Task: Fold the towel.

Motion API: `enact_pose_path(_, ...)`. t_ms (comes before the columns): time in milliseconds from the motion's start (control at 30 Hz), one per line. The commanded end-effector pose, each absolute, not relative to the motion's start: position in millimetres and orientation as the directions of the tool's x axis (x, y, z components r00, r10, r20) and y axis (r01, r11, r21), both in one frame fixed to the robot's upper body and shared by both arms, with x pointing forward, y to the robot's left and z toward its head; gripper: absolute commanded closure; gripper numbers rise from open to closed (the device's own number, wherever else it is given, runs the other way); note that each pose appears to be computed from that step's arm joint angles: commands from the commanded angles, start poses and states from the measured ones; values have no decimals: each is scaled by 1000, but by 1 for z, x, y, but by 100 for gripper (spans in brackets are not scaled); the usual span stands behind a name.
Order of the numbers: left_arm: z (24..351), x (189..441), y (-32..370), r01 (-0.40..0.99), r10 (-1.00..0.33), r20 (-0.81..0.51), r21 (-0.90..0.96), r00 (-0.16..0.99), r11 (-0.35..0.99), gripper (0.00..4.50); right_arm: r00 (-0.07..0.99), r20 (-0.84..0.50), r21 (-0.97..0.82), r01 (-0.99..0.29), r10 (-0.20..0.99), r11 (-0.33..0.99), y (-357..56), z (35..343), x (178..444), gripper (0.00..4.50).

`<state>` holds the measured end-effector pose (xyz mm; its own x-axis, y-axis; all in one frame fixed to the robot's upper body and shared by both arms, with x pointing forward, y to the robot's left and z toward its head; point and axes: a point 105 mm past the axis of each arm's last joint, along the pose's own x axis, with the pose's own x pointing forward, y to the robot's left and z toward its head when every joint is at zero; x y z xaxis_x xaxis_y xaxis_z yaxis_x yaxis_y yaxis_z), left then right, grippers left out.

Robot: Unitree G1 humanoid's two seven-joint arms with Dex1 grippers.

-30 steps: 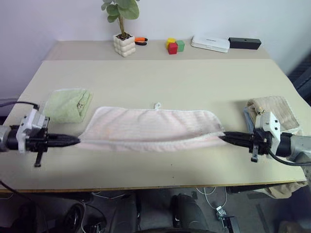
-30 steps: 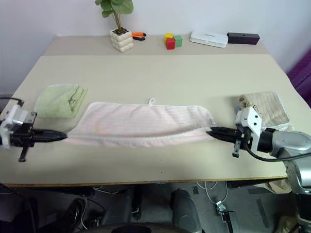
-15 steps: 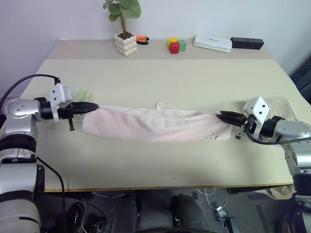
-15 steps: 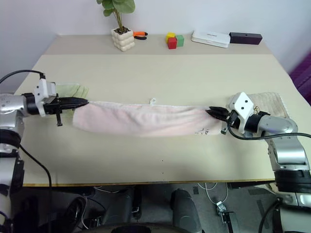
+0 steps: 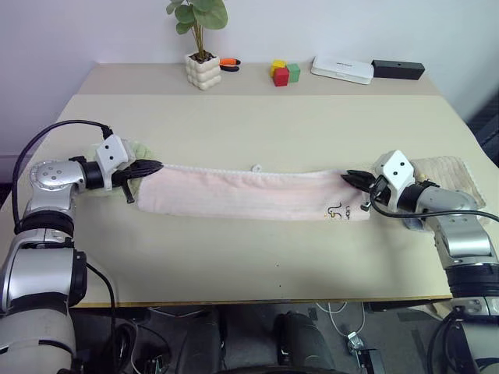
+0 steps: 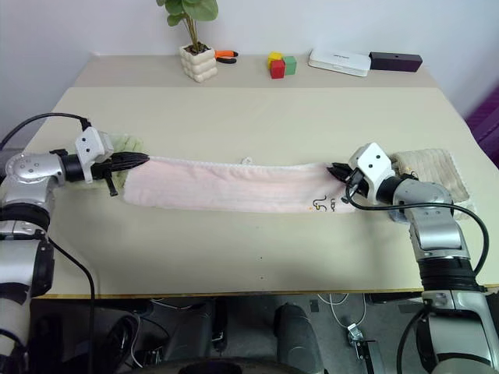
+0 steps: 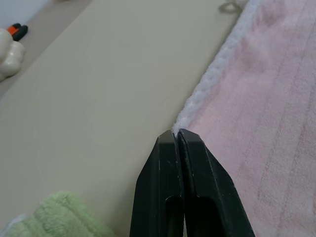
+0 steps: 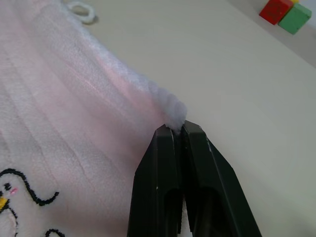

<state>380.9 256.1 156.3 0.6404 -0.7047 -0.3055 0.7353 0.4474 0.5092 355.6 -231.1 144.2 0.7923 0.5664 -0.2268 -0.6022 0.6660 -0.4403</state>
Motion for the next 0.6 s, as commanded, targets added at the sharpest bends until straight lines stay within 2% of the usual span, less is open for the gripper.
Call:
enact_pose_path(33, 162, 382, 262, 707, -690, -272, 514, 671, 485, 450, 814, -192, -469, -566, 547, 678, -233, 156, 362, 442)
enact_pose_path(233, 159, 381, 257, 751, -734, -238, 408, 636, 519, 450, 813, -213, -461, -572, 541, 679, -233, 148, 363, 442)
enact_pose_path(300, 158, 382, 258, 749, -727, -235, 385, 645, 540, 392, 802, -210, -390, -594, 560, 704, -231, 147, 363, 450)
enact_pose_path(333, 157, 382, 259, 751, -724, -240, 370, 646, 547, 357, 800, -205, -368, -597, 564, 712, -231, 147, 363, 421)
enact_pose_path(433, 155, 382, 259, 749, -716, -259, 386, 648, 538, 210, 811, -220, -408, -582, 542, 704, -233, 145, 366, 308)
enact_pose_path(567, 164, 382, 255, 749, -733, -237, 415, 637, 516, 2, 843, -206, -469, -531, 497, 706, -237, 151, 371, 95)
enact_pose_path(600, 169, 385, 255, 733, -726, -217, 427, 652, 530, 0, 861, -194, -495, -500, 470, 711, -241, 154, 375, 48)
